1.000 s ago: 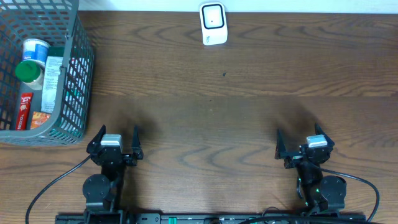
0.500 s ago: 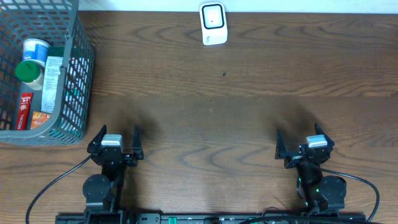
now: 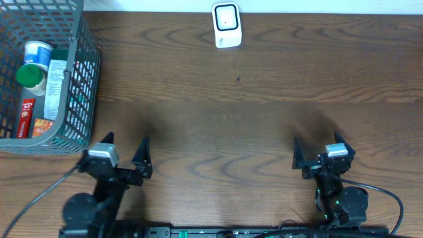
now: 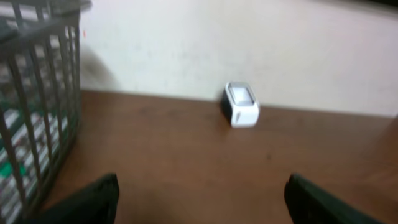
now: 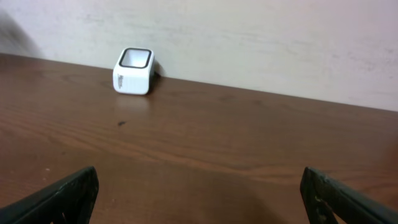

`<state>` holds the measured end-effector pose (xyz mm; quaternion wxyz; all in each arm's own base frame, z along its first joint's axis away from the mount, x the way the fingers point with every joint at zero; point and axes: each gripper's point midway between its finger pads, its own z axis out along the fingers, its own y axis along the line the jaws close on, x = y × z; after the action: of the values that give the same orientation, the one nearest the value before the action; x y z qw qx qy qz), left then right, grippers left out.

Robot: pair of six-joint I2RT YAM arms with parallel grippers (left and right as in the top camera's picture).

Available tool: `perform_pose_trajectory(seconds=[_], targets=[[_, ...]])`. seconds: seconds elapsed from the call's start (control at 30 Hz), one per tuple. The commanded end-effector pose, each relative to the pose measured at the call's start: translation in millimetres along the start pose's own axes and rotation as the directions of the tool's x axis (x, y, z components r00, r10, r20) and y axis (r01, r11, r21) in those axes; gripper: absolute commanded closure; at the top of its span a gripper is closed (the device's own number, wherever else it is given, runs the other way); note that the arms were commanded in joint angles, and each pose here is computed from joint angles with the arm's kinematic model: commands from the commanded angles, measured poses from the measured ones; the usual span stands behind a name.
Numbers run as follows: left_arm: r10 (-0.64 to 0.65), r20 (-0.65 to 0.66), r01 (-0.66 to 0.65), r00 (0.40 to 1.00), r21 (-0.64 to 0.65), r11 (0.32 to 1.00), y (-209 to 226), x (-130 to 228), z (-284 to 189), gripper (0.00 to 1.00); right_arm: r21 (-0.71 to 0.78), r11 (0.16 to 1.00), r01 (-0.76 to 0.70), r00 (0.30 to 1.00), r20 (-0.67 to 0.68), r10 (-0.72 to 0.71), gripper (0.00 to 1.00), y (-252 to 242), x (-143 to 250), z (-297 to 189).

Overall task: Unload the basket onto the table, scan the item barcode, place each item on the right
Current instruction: 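Reach the left gripper into the basket toward the green-lidded jar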

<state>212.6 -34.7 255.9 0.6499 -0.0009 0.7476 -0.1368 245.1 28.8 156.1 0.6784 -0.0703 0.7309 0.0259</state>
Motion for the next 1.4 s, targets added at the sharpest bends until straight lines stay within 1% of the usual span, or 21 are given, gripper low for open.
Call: perform_pose_trajectory(seconds=[0.0,0.13,0.23,0.3,0.37,0.47,0.53,0.67,0.8,0.93,1.07,1.2,1.27,1.37], targets=[[-0.032,-0.023,0.033,0.999,0.014,0.999,-14,-45,-10,0.14,0.01,1.0,-0.005,1.0,-0.001,0.005,0.01,-2,1,0],[-0.057,-0.126,0.052,0.99,-0.046,0.998,-17,-93,-12,0.14,0.01,1.0,-0.005,1.0,-0.002,0.005,0.01,-2,1,0],[-0.079,-0.205,0.056,0.976,-0.113,0.992,-16,-138,-9,0.14,0.01,1.0,-0.005,1.0,-0.001,0.005,0.01,-2,1,0],[-0.09,-0.244,0.049,0.966,-0.169,0.984,-12,-162,-7,0.14,0.01,1.0,-0.005,1.0,-0.001,0.005,0.01,-2,1,0],[-0.098,-0.272,0.028,0.957,-0.252,0.967,-2,-187,-2,0.14,0.01,1.0,-0.005,1.0,-0.001,0.005,0.01,-2,1,0],[-0.106,-0.317,-0.012,0.943,-0.35,0.937,13,-219,12,0.14,0.01,1.0,-0.005,1.0,-0.001,0.005,0.01,-2,1,0],[-0.101,-0.354,-0.043,0.93,-0.375,0.926,20,-228,25,0.14,0.01,1.0,-0.005,1.0,-0.001,0.005,0.01,-2,1,0],[-0.134,-0.421,-0.092,0.897,-0.475,0.875,48,-225,50,0.14,0.01,1.0,-0.005,1.0,-0.001,0.005,0.01,-2,1,0],[-0.207,-0.478,-0.111,0.853,-0.555,0.825,88,-206,76,0.14,0.01,1.0,-0.005,1.0,-0.001,0.005,0.01,-2,1,0],[-0.177,-0.529,-0.198,0.83,-0.577,0.793,134,-201,89,0.14,0.01,1.0,-0.005,1.0,-0.001,0.005,0.01,-2,1,0],[-0.192,-0.504,-0.199,0.842,-0.621,0.758,168,-204,97,0.14,0.01,1.0,-0.005,1.0,-0.001,0.005,0.01,-2,1,0],[-0.231,-0.49,-0.191,0.84,-0.666,0.721,195,-200,96,0.14,0.01,1.0,-0.005,1.0,-0.001,0.005,0.01,-2,1,0],[-0.285,-0.464,-0.16,0.839,-0.711,0.685,218,-193,96,0.14,0.01,1.0,-0.005,1.0,-0.001,0.005,0.01,-2,1,0],[-0.395,-0.425,-0.107,0.814,-0.778,0.619,253,-174,93,0.14,0.01,1.0,-0.005,1.0,-0.001,0.005,0.01,-2,1,0]])
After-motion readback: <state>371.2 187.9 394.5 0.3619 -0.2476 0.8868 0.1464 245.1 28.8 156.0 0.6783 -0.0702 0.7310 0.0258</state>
